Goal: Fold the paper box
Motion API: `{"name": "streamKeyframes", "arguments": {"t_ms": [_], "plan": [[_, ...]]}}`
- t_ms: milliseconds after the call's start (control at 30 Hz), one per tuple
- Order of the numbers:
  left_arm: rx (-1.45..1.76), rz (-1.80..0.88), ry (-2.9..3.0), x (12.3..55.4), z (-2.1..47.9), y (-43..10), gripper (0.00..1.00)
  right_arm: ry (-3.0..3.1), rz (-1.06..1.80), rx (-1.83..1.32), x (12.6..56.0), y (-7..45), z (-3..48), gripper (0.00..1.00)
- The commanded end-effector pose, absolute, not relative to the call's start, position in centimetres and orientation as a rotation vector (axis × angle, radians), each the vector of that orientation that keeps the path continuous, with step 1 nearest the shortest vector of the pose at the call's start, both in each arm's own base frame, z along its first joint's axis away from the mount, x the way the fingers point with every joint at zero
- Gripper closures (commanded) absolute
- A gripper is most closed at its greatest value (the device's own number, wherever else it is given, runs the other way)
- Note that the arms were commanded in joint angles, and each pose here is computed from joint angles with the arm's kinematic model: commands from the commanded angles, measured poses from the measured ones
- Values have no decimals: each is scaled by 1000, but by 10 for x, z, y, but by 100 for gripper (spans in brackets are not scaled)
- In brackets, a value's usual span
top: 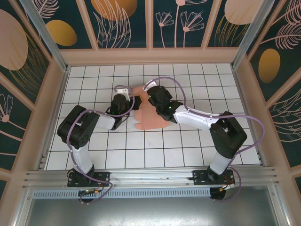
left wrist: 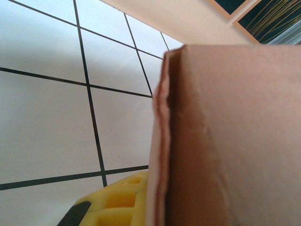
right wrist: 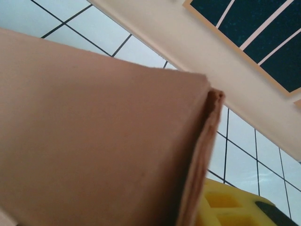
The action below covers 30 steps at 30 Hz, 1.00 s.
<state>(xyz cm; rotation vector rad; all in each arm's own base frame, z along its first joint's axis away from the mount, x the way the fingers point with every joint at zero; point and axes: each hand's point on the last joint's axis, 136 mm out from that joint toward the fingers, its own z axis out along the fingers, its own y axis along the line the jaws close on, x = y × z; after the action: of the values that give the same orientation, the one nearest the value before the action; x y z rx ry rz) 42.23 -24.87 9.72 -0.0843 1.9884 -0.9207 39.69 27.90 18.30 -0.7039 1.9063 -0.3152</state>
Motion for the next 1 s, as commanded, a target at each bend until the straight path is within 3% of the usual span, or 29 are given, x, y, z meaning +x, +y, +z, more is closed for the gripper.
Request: {"name": "streamKeyframes", "arguments": {"t_ms": [0,100,233,333,367,400,433,467,600,633,667,700,767,967], "plan": [[-18,-1004,1875,425,130,-264,100,1912,-366,-704,399,280,177,72],[-20,-1001,1878,425,129,-264,100,1893,-396,-690,400,281,180,99],[-22,-999,1880,425,129,-263,100,1852,-435,-660,400,281,186,100],[-20,-995,1878,425,130,-263,100,1835,-462,-624,402,277,191,74],[-21,-995,1878,425,130,-263,100,1833,-469,-615,402,276,192,73],[-20,-992,1877,425,130,-263,100,1830,-467,-612,402,276,193,75],[-21,-992,1879,425,129,-262,100,1828,-464,-611,402,276,194,82],[-22,-990,1881,425,129,-262,100,1828,-463,-615,401,276,194,100],[-38,-974,1887,427,128,-260,100,1828,-447,-628,398,278,195,100],[-46,-968,1892,427,127,-259,100,1833,-419,-637,395,281,195,95],[-54,-962,1898,428,126,-258,100,1838,-377,-644,393,284,195,78],[-60,-961,1900,429,126,-258,100,1838,-337,-638,391,286,198,67],[-69,-958,1905,430,125,-257,100,1836,-231,-638,384,292,206,53],[-95,-942,1929,432,121,-256,100,1783,39,-703,358,310,232,32]]}}
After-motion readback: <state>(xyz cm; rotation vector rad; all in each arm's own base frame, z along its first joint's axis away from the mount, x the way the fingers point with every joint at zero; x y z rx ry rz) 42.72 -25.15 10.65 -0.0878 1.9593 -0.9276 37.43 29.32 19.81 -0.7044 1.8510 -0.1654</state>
